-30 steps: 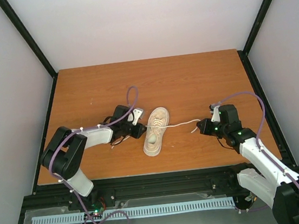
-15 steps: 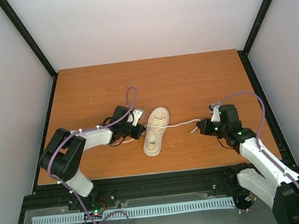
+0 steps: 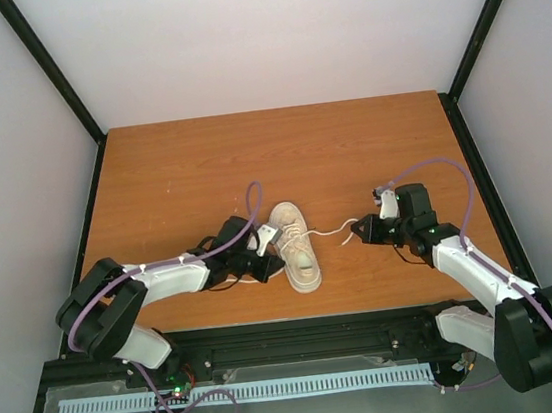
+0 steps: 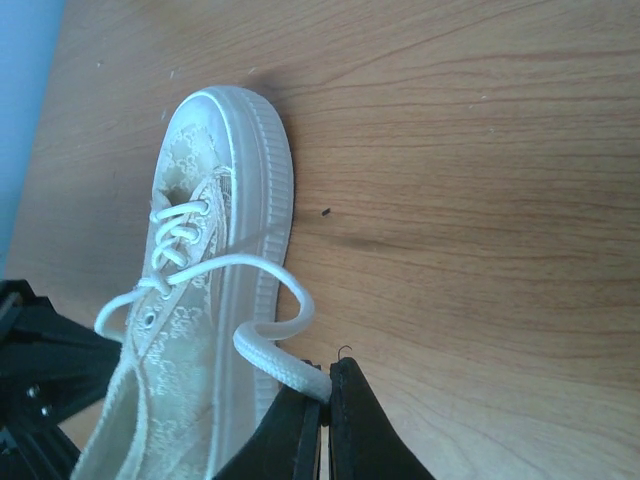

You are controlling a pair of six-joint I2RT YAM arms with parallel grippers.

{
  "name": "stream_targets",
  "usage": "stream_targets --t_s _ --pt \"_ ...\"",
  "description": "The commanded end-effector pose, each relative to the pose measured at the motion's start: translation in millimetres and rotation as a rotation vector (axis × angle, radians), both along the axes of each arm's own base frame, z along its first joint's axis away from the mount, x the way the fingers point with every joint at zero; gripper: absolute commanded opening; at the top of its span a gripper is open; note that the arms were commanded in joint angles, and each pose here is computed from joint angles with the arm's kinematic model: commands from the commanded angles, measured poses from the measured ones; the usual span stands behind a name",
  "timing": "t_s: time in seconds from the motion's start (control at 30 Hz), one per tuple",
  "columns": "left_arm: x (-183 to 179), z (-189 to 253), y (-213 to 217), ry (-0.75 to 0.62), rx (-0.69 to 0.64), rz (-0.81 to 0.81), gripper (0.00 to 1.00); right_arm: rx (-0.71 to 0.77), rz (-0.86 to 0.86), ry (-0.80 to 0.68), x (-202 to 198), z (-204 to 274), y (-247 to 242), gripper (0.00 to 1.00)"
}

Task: Tie the shoes

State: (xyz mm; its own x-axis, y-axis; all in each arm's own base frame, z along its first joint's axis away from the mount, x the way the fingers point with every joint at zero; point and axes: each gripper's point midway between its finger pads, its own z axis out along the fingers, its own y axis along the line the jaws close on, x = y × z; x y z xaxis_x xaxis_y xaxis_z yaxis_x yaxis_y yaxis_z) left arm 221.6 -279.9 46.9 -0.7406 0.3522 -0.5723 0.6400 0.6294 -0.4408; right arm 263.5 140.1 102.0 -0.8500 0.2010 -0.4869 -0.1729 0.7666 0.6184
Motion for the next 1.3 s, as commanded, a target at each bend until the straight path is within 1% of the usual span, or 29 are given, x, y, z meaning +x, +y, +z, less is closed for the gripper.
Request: stream_targets --t_s 0.0,0.1,0.2,0.37,0.47,0.63,0.7,0.83,0.97,1.0,1.03,1.07,1.1,1.13,1.17,1.2,1.27 --pt "-8.6 18.2 -28.1 -0.003 -0.077 -0.006 0.01 0.023 0.029 -0.071 8.4 20.2 5.0 0.03" --pt "2.0 25.4 -19.3 -0.048 -0.057 0.068 0.01 0.024 0.035 -0.083 6.4 22.8 5.2 0.03" --pt "11.1 37.5 -11.6 -0.094 -0.037 0.12 0.01 0.034 0.076 -0.098 2.7 25.9 10.8 0.03" --pt "21.9 64.7 -8.8 -0.154 -0.083 0.186 0.01 0.041 0.098 -0.143 8.8 41.1 16.1 0.03" --pt "29.8 78.6 -10.8 -0.197 -0.113 0.207 0.01 0.039 0.09 -0.176 20.4 52.6 17.2 0.03" --pt "34.0 84.0 -24.4 -0.195 -0.16 0.184 0.01 -0.001 0.065 -0.213 54.8 64.2 23.4 0.03" --pt "35.2 84.6 -28.0 -0.193 -0.169 0.177 0.01 -0.017 0.112 -0.213 68.7 63.0 45.0 0.03" --pt "37.1 86.5 -30.0 -0.199 -0.179 0.178 0.01 0.01 0.214 -0.25 93.9 81.4 101.8 0.03" --pt "35.9 85.9 -27.8 -0.196 -0.179 0.185 0.01 0.082 0.385 -0.285 85.5 113.6 174.3 0.03" --pt "35.6 87.3 -27.2 -0.199 -0.182 0.188 0.01 0.09 0.399 -0.283 82.4 116.4 182.4 0.05" --pt "35.2 88.0 -26.2 -0.199 -0.185 0.191 0.01 0.098 0.401 -0.272 80.2 115.9 184.9 0.17" --pt "35.1 88.9 -25.4 -0.202 -0.187 0.193 0.01 0.101 0.401 -0.261 77.9 113.6 184.3 0.34" --pt "34.6 89.3 -25.0 -0.201 -0.189 0.195 0.01 0.084 0.387 -0.241 75.0 104.1 179.6 0.54" --pt "34.3 89.0 -24.9 -0.201 -0.188 0.193 0.01 0.062 0.366 -0.231 73.5 96.5 173.5 0.68" --pt "34.4 88.6 -25.3 -0.201 -0.187 0.191 0.01 0.043 0.344 -0.225 71.6 91.3 166.6 0.73" --pt "34.4 86.6 -25.8 -0.196 -0.181 0.189 0.01 0.029 0.322 -0.214 69.1 85.0 158.1 0.76" --pt "33.8 85.1 -26.9 -0.19 -0.18 0.183 0.01 0.033 0.28 -0.196 64.5 76.8 139.1 0.77"
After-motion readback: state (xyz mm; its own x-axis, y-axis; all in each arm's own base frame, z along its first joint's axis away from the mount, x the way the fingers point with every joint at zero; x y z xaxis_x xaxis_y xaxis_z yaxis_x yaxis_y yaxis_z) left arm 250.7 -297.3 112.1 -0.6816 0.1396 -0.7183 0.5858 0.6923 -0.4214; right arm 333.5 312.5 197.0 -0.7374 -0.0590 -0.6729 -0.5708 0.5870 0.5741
